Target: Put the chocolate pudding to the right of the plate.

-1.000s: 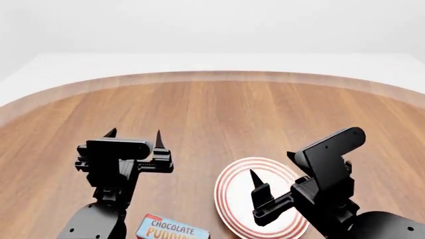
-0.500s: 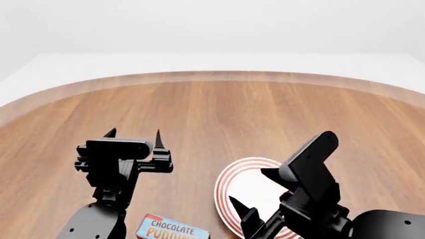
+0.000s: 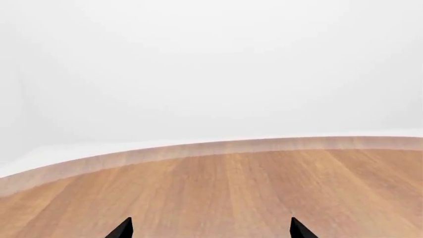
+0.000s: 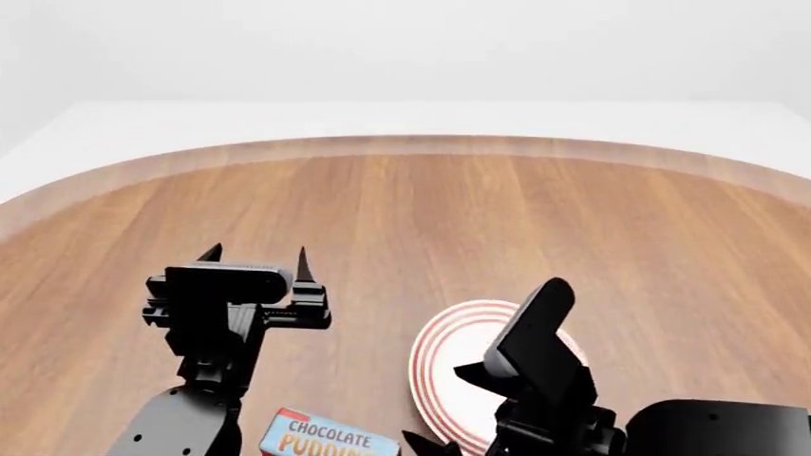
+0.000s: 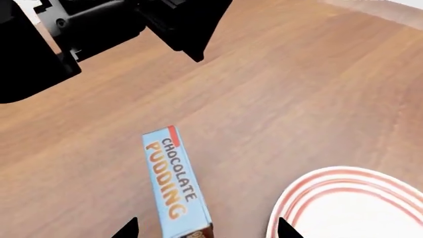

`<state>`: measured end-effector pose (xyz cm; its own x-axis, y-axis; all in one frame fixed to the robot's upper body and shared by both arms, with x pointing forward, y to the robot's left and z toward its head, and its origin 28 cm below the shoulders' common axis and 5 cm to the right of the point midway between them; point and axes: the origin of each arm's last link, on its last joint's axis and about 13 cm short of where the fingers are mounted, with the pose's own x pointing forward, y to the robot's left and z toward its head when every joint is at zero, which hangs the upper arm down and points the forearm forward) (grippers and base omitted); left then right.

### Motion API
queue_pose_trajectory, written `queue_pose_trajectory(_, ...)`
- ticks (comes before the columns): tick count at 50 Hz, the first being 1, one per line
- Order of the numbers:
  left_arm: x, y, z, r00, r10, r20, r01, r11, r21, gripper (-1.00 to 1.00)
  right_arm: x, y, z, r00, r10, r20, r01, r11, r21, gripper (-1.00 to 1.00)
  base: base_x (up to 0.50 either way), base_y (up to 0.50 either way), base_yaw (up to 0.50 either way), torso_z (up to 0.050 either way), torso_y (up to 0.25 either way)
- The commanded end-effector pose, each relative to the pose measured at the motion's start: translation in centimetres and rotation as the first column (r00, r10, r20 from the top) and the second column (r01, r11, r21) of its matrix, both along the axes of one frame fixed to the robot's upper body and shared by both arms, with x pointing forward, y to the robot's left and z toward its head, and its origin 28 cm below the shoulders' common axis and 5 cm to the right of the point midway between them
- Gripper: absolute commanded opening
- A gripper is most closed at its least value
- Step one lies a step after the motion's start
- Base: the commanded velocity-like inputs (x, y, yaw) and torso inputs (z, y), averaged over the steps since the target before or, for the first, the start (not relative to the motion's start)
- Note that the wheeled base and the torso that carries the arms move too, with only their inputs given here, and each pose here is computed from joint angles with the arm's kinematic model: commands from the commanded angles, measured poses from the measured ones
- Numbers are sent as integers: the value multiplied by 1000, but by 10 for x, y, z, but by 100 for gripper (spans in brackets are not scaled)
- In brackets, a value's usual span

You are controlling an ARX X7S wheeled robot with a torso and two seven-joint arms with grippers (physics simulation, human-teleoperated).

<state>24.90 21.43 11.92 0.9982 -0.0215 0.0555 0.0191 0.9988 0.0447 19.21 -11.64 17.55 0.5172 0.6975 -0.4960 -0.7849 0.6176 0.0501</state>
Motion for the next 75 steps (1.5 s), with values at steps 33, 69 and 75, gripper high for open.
queue_pose_trajectory(33,-1,-2,0,1000,-3,1,3,1000,5,100,47,40,-31,973,143,-182,-169,975,-141,100,0,0,0,0,0)
queue_pose_trajectory(69,-1,-2,-2,1000,-5,-2,5,1000,2,100,67,56,-81,919,160,-359,-245,947,-206,100,0,0,0,0,0)
queue_pose_trajectory(75,-1,-2,-2,1000,-5,-2,5,1000,3,100,64,59,-82,909,189,-370,-280,937,-208,100,0,0,0,0,0)
